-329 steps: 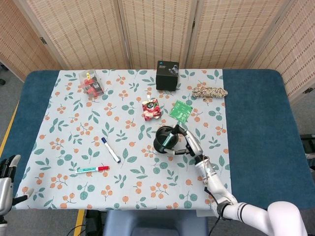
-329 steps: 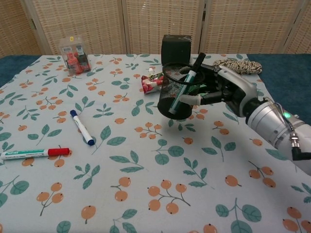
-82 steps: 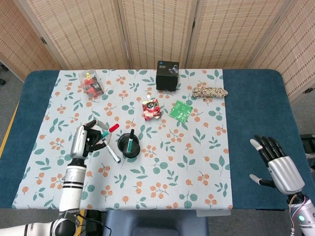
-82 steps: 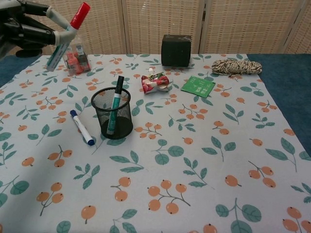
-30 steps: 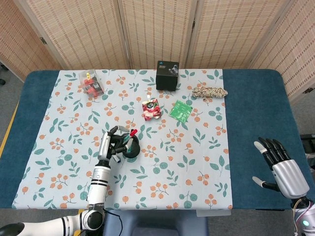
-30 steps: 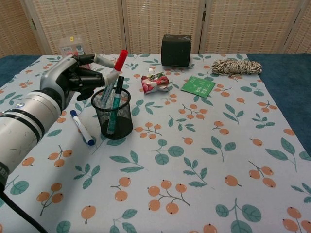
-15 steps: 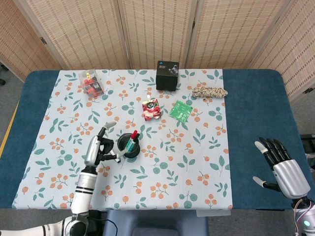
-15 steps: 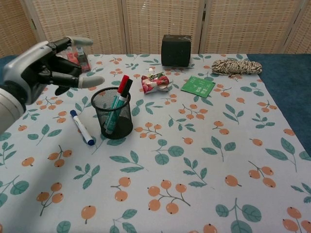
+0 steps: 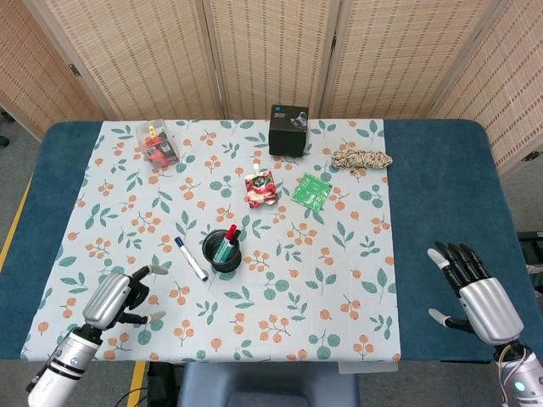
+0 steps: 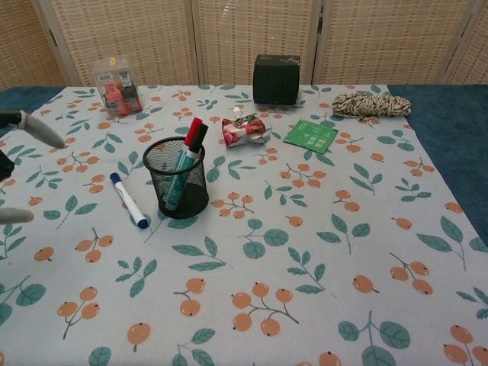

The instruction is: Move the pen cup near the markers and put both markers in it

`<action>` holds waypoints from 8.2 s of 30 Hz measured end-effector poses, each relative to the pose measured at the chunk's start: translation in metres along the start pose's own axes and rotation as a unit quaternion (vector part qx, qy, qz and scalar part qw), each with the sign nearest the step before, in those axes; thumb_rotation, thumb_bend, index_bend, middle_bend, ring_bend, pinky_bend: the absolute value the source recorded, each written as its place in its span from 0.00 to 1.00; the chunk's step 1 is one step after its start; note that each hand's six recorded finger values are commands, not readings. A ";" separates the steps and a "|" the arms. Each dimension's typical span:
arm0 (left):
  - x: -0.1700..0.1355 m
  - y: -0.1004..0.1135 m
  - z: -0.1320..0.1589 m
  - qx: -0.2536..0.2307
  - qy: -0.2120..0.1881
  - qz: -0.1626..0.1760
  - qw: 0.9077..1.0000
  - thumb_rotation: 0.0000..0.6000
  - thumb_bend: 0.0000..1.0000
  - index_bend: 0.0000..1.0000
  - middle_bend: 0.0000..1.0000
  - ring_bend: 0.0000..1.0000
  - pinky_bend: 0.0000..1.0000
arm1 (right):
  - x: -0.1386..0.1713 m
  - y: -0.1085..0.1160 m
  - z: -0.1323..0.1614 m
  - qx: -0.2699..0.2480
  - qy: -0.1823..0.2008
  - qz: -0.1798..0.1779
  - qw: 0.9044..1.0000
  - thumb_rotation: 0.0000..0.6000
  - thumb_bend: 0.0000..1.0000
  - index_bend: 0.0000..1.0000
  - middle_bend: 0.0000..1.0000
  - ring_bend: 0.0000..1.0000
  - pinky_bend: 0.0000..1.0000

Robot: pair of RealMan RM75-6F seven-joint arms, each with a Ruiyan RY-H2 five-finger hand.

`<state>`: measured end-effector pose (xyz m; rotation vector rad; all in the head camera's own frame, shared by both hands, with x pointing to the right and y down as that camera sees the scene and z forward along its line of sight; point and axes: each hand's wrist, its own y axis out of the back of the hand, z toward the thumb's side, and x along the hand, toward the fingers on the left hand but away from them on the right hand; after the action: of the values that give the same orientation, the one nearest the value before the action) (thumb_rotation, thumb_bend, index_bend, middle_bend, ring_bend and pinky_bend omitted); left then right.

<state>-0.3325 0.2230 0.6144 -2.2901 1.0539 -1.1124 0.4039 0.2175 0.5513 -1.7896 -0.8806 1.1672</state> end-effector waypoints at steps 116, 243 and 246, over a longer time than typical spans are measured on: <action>0.155 -0.060 -0.002 0.357 -0.122 -0.192 0.906 1.00 0.31 0.51 0.97 0.90 0.90 | -0.014 -0.012 -0.004 0.014 -0.010 0.028 0.999 1.00 0.07 0.00 0.00 0.00 0.00; 0.024 0.076 0.040 0.069 0.027 0.052 0.996 1.00 0.11 0.00 0.07 0.14 0.48 | -0.009 0.004 -0.014 0.030 -0.039 -0.027 0.998 1.00 0.08 0.00 0.00 0.00 0.00; -0.016 0.093 0.015 0.145 0.063 0.098 0.983 1.00 0.11 0.00 0.01 0.06 0.44 | -0.013 0.001 -0.014 0.049 -0.056 -0.033 0.997 1.00 0.08 0.00 0.00 0.00 0.00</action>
<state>-0.3700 0.1757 0.5404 -1.8691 1.0603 -1.2507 0.4131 0.2026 0.5583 -1.6176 -0.9252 1.2566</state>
